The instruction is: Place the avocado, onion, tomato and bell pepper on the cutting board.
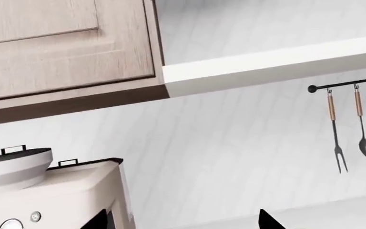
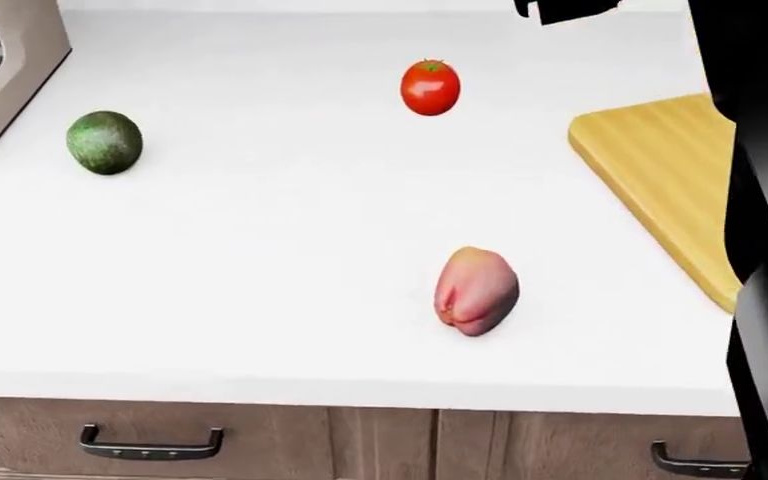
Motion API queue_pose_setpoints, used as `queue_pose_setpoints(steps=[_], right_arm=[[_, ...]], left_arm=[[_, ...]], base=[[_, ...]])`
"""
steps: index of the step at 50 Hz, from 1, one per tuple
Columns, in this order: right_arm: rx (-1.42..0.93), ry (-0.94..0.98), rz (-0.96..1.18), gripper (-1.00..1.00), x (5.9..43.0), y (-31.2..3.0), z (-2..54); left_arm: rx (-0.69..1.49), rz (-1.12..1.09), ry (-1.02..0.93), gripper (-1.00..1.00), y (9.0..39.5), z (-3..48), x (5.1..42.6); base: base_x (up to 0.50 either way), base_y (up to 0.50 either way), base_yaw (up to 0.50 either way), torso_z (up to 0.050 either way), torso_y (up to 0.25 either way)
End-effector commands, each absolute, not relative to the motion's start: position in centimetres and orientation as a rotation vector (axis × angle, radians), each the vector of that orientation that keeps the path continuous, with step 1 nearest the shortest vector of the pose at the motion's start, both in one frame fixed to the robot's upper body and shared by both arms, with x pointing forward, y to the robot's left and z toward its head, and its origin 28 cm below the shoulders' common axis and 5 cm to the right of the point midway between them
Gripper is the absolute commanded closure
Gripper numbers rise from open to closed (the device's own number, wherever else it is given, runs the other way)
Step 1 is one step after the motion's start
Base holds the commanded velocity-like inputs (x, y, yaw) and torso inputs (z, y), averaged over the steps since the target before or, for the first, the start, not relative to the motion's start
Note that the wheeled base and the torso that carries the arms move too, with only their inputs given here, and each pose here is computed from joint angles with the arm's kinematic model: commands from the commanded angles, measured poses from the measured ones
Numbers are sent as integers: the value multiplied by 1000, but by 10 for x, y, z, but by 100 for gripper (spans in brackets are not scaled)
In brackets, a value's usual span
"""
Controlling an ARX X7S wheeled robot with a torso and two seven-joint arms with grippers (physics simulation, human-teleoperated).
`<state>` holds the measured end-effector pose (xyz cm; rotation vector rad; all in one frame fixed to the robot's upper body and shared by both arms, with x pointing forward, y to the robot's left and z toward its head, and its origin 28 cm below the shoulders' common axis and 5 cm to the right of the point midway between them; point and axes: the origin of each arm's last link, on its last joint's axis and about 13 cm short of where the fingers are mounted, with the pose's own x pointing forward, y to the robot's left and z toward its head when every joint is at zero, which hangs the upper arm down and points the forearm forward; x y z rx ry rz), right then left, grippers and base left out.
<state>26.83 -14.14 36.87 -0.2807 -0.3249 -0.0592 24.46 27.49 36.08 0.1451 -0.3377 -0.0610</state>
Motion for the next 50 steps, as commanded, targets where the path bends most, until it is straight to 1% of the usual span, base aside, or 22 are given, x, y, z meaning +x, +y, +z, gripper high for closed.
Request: queue_pose_setpoints(steps=[1,14,34,44,49,50], right_arm=[[-296,-329,-53,-100,265,-141,375],[-309,-328,-34,-100,266,-138,373],[-306,-315,-16,-100,268,-135,371],[-298,-264,-16,-100,277,-140,361],[-287,-246,-2,-100,282,-143,358],[-319,-216,-8,-100,283,-143,356]], left_arm=[[135,-57,-344,-100,278,367,239],[127,-50,-335,-100,279,363,236],[140,-50,-345,-100,280,366,234],[143,-57,-337,-100,280,363,234],[153,-50,-341,-100,281,364,231],[153,-50,-342,-100,281,364,231]], base=[[500,0,0,0,0],[500,76,0,0,0],[500,155,0,0,1],[500,127,0,0,1],[38,0,0,0,2],[0,0,0,0,0]])
